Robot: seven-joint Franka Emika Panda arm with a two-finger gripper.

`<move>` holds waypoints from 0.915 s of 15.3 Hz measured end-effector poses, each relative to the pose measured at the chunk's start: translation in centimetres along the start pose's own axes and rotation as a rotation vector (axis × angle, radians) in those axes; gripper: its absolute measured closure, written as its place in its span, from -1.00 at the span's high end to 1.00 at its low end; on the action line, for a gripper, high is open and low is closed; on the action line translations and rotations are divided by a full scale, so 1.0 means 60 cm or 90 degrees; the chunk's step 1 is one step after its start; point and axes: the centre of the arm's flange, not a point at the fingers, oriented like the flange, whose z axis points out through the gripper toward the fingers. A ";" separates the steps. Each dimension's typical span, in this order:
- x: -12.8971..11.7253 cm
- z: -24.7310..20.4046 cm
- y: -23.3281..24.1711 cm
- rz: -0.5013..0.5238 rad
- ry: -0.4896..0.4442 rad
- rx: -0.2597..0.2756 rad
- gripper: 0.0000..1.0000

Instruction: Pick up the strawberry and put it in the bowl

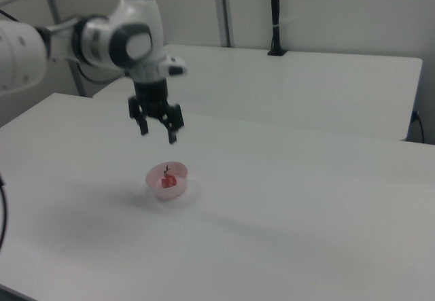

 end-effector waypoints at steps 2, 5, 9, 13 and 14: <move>-0.041 -0.088 0.008 0.009 0.014 0.002 1.00; -0.111 -0.185 0.018 0.033 0.024 -0.001 1.00; -0.160 -0.248 0.048 0.079 0.054 0.002 1.00; -0.156 -0.248 0.058 0.046 0.068 0.002 1.00; -0.155 -0.248 0.064 0.031 0.073 0.001 1.00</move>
